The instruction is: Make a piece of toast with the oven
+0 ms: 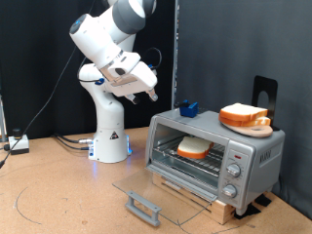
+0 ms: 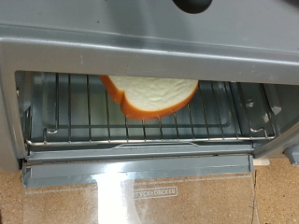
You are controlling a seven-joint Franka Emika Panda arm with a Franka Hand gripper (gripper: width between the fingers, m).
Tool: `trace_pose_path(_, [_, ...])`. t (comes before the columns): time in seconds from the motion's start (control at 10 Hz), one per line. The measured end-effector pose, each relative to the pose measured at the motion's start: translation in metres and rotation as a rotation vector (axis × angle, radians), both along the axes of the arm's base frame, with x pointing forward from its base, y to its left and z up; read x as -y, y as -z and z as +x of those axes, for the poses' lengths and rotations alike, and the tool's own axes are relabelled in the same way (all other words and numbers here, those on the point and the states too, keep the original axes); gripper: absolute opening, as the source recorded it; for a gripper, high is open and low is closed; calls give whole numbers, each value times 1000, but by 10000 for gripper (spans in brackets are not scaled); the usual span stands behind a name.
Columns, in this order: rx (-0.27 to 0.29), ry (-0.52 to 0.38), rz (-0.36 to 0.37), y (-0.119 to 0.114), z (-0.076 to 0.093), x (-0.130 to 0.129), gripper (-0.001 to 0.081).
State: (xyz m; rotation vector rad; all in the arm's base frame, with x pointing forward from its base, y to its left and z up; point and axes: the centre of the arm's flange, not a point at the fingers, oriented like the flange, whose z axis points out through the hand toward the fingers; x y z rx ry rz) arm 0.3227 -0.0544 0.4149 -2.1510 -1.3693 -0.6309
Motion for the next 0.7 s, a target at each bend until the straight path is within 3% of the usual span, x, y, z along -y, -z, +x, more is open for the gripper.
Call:
trace_pose_path(0.4, [-263,409,31,-15,15,-12,808])
trace_pose_path(0.6, [-315,631,-6,-17,29,2,808])
trace_pose_path(0.7, [-304,591,-5,-16,28,0,808])
